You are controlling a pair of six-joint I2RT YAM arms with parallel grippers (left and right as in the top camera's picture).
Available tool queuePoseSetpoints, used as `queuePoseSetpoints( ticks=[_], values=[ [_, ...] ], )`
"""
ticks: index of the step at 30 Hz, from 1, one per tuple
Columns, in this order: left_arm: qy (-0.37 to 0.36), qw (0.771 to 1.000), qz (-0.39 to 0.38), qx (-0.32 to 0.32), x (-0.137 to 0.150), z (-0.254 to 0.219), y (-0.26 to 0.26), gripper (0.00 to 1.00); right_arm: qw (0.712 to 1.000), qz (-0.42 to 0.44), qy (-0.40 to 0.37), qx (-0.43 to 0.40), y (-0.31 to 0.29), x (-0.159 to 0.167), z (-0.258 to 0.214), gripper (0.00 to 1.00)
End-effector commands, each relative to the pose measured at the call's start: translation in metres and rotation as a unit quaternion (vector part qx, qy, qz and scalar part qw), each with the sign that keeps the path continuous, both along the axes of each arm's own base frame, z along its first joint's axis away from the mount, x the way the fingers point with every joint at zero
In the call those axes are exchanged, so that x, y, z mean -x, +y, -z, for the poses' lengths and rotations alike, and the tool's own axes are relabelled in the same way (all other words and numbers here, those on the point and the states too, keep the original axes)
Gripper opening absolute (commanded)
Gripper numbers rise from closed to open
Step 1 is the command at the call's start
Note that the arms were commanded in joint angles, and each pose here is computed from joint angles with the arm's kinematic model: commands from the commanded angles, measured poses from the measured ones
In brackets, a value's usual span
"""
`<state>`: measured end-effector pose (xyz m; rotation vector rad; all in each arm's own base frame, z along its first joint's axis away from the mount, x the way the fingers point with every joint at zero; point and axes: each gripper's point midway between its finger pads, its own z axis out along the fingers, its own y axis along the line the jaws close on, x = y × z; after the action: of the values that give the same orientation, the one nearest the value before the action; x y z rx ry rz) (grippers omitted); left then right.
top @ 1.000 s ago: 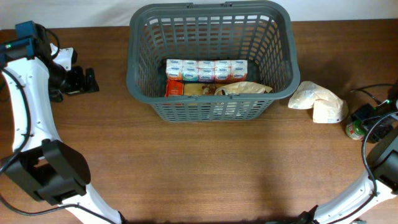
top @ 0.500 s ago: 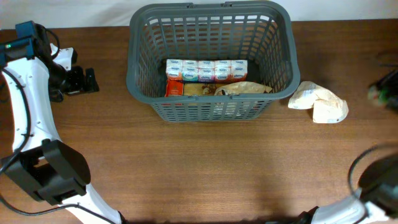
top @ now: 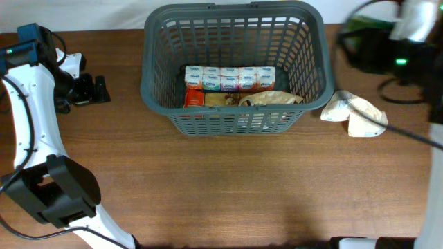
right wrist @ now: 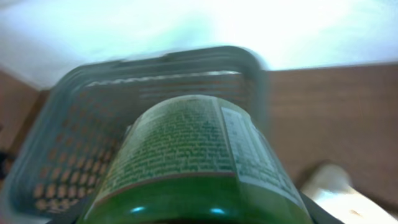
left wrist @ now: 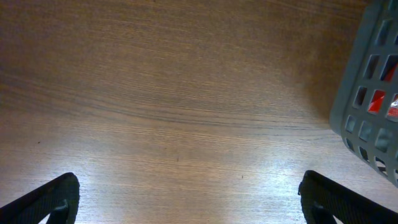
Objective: Pack container
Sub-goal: 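Lift the jar with the right gripper and lower it into the basket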
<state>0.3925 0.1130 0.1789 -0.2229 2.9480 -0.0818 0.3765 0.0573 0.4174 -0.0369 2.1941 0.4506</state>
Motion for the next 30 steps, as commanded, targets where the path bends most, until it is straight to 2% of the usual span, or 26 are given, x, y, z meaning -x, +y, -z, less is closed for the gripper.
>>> queuePoseSetpoints(
  ticks=[1,7,15,21,30],
  values=[
    [0.004,1.000,-0.006,0.008,0.000,0.004,-0.001,0.99,0.998,-0.050,-0.003,0.025,0.038,-0.014,0.010,0.04],
    [0.004,1.000,-0.006,0.008,0.000,0.004,-0.001,0.99,0.990,-0.120,0.057,0.043,0.095,-0.047,0.071,0.04],
    [0.004,1.000,-0.006,0.008,0.000,0.004,-0.001,0.99,0.974,-0.144,0.165,0.054,0.123,-0.076,0.167,0.04],
    [0.004,1.000,-0.006,0.008,0.000,0.004,-0.001,0.99,0.956,-0.178,0.225,0.061,0.154,-0.071,0.218,0.04],
    [0.004,1.000,-0.006,0.008,0.000,0.004,-0.001,0.99,0.932,-0.231,0.259,0.101,0.206,-0.057,0.275,0.04]
  ],
)
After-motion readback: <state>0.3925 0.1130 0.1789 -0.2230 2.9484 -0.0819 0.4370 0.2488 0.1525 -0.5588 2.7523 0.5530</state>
